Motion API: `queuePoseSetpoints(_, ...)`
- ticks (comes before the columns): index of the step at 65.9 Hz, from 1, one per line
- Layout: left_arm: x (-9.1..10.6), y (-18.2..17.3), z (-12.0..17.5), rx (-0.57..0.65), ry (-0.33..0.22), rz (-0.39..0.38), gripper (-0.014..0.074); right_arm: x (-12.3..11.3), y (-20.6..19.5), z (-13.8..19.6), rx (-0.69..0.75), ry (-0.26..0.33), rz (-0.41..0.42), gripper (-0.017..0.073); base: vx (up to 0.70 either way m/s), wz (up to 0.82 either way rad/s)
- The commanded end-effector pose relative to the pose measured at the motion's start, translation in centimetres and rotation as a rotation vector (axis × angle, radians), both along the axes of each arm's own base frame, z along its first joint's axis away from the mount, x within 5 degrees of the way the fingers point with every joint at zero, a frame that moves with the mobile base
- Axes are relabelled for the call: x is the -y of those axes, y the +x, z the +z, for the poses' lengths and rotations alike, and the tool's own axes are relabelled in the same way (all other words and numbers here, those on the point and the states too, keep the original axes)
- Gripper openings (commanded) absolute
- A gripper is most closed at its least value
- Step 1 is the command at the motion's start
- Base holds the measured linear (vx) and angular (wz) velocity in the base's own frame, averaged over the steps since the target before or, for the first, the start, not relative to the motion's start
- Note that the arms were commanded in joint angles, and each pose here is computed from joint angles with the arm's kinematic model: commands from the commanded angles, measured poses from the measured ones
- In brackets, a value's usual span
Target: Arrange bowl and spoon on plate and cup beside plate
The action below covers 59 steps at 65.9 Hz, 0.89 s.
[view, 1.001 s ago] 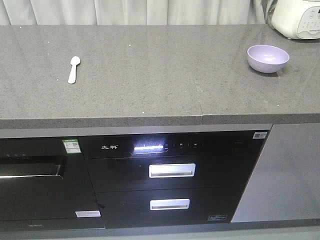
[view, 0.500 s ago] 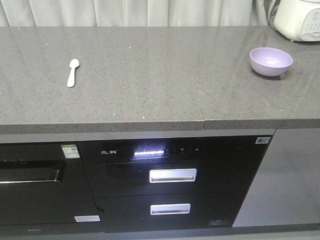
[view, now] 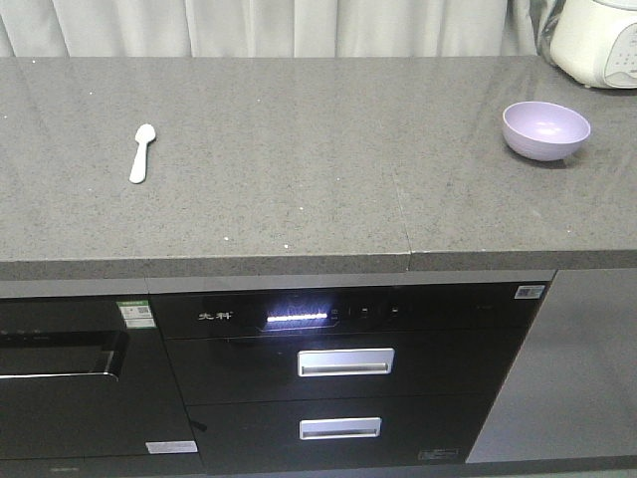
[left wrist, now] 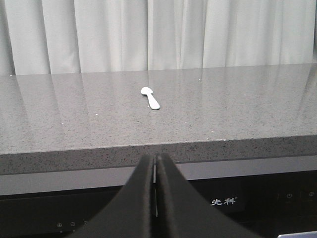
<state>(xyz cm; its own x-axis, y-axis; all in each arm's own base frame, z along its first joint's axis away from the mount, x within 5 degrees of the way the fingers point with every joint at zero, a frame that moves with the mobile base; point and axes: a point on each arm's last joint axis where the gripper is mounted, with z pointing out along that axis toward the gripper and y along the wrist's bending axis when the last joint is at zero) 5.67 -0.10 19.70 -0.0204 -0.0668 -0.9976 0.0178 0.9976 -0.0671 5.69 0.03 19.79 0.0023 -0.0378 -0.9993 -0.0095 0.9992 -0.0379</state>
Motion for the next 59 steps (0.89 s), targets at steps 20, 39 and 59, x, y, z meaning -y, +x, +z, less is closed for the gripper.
queuePoseSetpoints(20, 0.02, 0.23, -0.41, 0.030, -0.008, -0.002, -0.0006, -0.08, -0.06, 0.23, 0.073, -0.009, 0.009, -0.0005, 0.05, 0.00)
queuePoseSetpoints(39, 0.02, 0.23, -0.41, 0.030, -0.008, -0.002, -0.0006, -0.08, -0.06, 0.23, 0.073, -0.009, 0.009, -0.0005, 0.05, 0.01)
queuePoseSetpoints(59, 0.02, 0.23, -0.41, 0.030, -0.008, -0.002, -0.0006, -0.08, -0.06, 0.23, 0.073, -0.009, 0.009, -0.0005, 0.05, 0.01)
